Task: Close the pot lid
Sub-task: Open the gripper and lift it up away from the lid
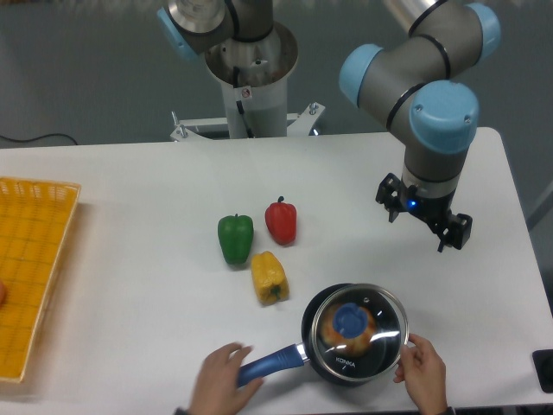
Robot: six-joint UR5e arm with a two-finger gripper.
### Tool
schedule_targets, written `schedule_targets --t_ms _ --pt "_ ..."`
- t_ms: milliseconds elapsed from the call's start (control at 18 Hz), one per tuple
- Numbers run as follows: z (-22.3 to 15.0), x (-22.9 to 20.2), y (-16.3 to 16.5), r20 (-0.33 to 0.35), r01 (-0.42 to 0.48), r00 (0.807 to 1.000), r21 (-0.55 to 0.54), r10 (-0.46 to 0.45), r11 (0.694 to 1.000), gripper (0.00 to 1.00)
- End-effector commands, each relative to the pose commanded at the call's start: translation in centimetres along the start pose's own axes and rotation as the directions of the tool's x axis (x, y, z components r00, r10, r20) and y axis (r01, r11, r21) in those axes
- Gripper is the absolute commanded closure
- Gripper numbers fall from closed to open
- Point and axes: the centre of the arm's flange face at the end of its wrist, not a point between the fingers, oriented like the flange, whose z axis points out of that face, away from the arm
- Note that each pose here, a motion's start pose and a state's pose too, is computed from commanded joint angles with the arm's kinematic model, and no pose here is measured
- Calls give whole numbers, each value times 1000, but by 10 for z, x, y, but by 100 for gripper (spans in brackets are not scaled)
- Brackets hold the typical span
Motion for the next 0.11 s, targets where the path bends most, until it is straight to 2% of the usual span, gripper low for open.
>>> schedule_targets --t_ms 111 --pt "-3 -1 7 2 -12 1000 2 12 1000 0"
